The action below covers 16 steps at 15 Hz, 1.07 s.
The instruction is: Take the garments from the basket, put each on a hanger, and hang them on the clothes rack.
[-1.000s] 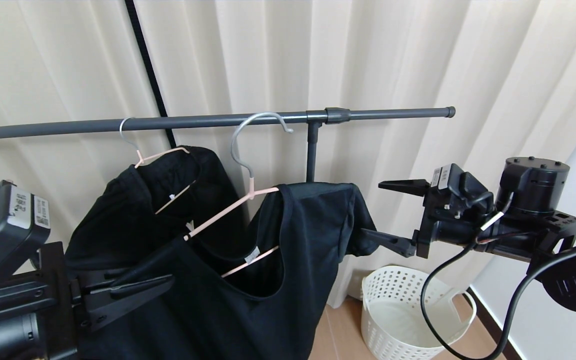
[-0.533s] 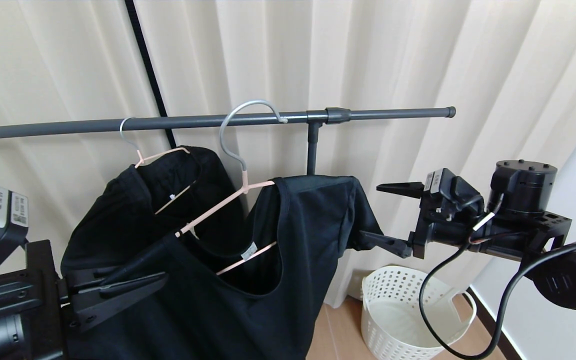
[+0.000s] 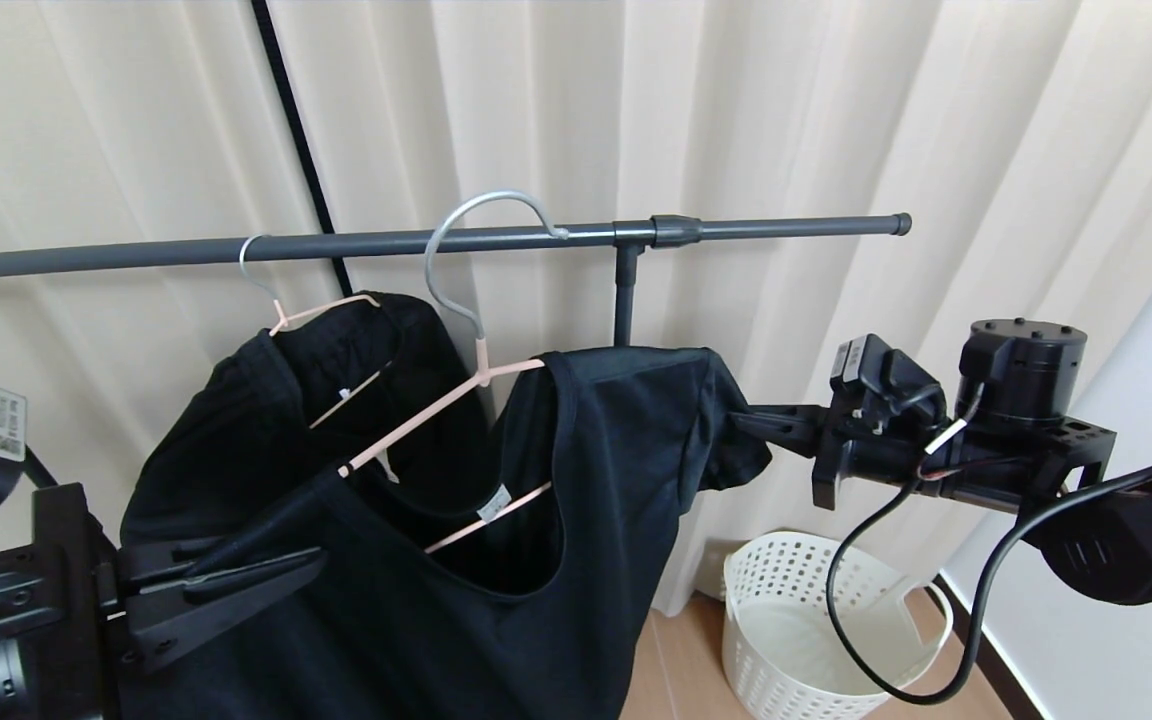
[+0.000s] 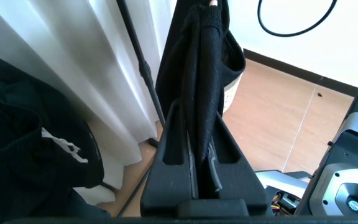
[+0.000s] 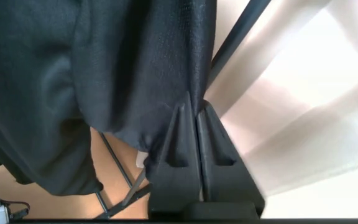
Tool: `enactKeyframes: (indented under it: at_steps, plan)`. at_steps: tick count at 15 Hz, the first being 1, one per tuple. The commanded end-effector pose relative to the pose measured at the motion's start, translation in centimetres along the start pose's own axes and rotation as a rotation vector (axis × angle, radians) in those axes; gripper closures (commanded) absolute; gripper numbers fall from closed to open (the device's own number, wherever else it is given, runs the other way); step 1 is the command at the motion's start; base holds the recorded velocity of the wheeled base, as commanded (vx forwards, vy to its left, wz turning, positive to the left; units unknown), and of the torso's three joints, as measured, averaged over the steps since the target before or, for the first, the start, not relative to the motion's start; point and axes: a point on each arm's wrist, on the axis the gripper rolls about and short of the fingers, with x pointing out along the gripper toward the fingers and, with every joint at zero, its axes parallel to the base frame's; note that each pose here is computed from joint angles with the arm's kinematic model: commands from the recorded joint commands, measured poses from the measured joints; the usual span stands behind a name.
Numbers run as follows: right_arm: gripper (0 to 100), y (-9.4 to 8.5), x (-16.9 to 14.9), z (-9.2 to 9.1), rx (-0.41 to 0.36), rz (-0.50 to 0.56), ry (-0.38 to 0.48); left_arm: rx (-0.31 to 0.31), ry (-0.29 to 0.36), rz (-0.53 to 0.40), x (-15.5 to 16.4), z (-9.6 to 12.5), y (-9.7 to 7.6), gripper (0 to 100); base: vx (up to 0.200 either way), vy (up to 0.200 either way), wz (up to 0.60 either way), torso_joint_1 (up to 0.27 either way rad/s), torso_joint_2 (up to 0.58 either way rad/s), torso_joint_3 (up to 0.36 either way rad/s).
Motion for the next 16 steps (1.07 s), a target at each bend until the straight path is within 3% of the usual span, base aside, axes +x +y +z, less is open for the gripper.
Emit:
enactKeyframes:
  at_steps: [1, 12, 16]
  plan:
    - [100, -0.3, 0.0, 0.0, -0.002, -0.008, -0.001, 0.002, -0.007, 0.002, -0.2, 0.0, 0.0, 100, 0.000, 0.000, 0.00, 0.000, 0.00, 0.000]
    - [100, -5.1, -1.3, -1.1, 0.121, -0.145, -0.004, -0.036, -0.027, 0.030, -1.6, -0.6, -0.5, 100, 0.000, 0.000, 0.00, 0.000, 0.00, 0.000]
    - [100, -5.9, -1.1, -1.7, 0.146, -0.159, 0.000, -0.063, -0.040, 0.039, -1.9, -0.5, -0.5, 100, 0.000, 0.000, 0.00, 0.000, 0.00, 0.000]
